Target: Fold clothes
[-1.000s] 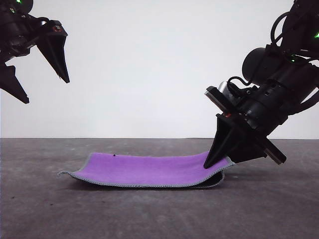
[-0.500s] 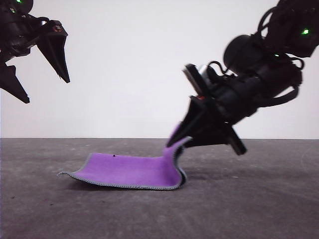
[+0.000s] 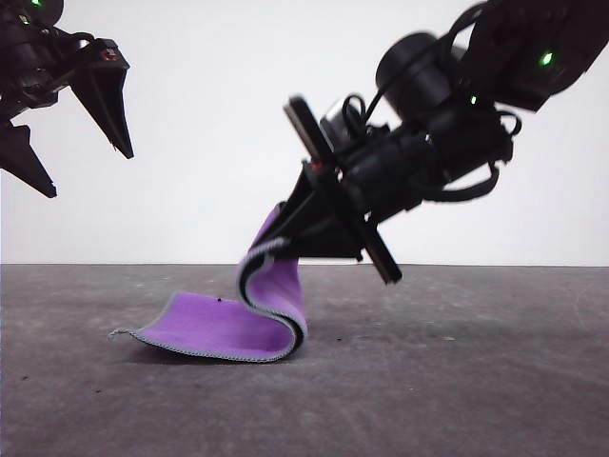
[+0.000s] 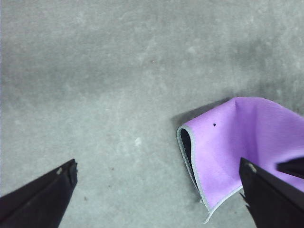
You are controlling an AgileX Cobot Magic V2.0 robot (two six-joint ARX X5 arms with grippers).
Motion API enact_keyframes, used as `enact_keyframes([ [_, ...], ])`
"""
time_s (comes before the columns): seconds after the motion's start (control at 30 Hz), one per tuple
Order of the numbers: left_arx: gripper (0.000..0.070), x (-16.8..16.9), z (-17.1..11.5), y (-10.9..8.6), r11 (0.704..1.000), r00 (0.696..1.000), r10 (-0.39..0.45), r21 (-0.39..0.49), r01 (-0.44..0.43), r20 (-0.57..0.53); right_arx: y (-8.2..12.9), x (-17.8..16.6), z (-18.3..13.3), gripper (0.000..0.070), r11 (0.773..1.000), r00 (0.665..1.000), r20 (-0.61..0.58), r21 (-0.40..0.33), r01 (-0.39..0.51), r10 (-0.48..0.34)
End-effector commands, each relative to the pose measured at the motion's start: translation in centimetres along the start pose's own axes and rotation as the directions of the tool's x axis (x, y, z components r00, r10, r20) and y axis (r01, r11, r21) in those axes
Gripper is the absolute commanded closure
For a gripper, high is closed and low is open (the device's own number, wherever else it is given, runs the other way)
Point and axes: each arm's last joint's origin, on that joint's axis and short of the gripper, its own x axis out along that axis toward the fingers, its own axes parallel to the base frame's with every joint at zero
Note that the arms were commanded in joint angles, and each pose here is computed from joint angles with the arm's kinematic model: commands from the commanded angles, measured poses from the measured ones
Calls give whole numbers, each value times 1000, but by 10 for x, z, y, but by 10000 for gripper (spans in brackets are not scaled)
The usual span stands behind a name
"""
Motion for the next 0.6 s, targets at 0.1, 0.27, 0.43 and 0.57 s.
enact_keyframes([
  [0.1, 25, 0, 3, 0, 1000, 1000, -1, 5, 1, 9, -2, 19, 5, 700, 1000, 1000, -21, 24, -16, 16],
  [0.27, 25, 0, 4, 0, 1000, 1000, -1, 5, 1, 9, 2, 31, 8, 700, 999, 999, -38, 11, -34, 35],
  [0.43, 25, 0, 4, 0, 1000, 1000, -1, 6, 1, 11, 4, 34, 10, 700, 1000, 999, -32, 3, -31, 31],
  [0.57, 25, 0, 4, 0, 1000, 1000, -1, 7, 0, 13, 4, 34, 10, 699, 1000, 999, -30, 1, -30, 30],
])
